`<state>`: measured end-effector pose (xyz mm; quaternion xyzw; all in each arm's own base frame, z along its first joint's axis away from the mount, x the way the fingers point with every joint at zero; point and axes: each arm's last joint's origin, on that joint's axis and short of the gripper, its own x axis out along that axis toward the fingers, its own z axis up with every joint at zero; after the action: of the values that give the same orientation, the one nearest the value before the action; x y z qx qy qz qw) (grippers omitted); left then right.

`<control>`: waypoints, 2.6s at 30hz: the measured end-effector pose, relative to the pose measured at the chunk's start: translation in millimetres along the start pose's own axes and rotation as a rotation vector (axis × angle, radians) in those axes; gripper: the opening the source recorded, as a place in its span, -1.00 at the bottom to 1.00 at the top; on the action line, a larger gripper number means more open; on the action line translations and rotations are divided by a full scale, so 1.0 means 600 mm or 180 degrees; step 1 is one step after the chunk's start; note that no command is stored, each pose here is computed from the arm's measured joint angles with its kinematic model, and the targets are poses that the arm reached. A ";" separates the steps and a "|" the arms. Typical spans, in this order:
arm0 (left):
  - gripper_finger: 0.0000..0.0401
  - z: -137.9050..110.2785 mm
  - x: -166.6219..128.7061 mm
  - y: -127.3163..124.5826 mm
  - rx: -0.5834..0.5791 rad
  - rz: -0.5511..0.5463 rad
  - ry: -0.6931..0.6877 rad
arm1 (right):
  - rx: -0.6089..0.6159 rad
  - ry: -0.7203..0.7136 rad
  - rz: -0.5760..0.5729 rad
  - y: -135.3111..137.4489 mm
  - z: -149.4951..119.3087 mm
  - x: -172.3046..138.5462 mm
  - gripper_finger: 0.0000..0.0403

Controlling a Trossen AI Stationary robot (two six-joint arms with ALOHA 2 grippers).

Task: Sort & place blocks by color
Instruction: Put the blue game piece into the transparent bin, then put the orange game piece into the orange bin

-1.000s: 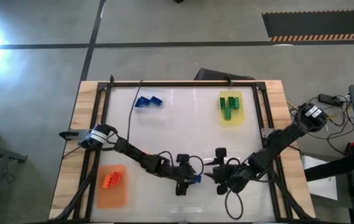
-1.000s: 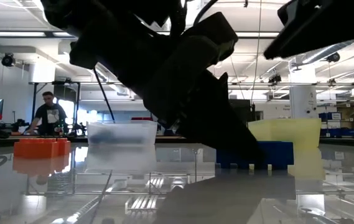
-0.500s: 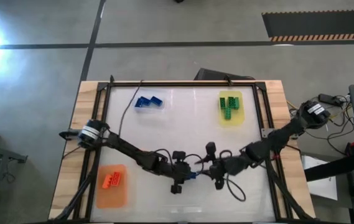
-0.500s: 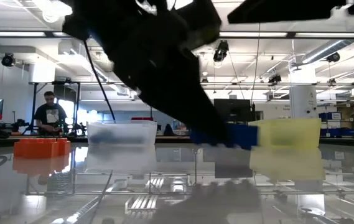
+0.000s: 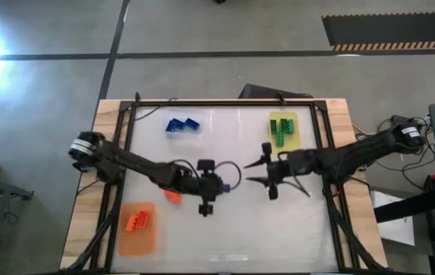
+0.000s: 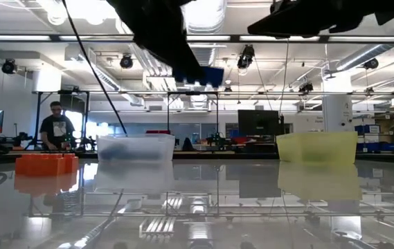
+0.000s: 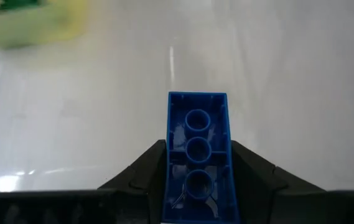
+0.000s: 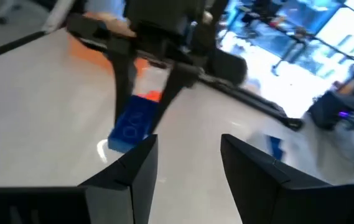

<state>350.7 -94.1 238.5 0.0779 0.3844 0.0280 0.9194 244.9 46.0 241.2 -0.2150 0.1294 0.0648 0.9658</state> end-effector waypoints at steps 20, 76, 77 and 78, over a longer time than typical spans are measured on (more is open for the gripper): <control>-0.40 -0.064 -0.082 0.306 -0.1411 0.1954 0.0781 | 0.0115 -0.0521 -0.0488 -0.047 0.014 -0.097 -0.17; -0.13 -0.086 -0.041 0.121 -0.2759 0.0387 0.0965 | 0.0132 -0.0546 -0.0501 -0.048 0.017 -0.097 -0.17; -0.14 -0.087 -0.042 0.104 -0.2808 0.0368 0.1019 | 0.0143 -0.0547 -0.0500 -0.049 0.017 -0.097 -0.17; -0.14 -0.091 -0.043 0.089 -0.2848 0.0374 0.1108 | 0.0155 -0.0548 -0.0499 -0.049 0.017 -0.097 -0.17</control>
<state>294.2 -37.7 227.6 -0.3095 0.4777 0.2551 0.7816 196.9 20.1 277.7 -0.1946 0.0303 0.0041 0.9804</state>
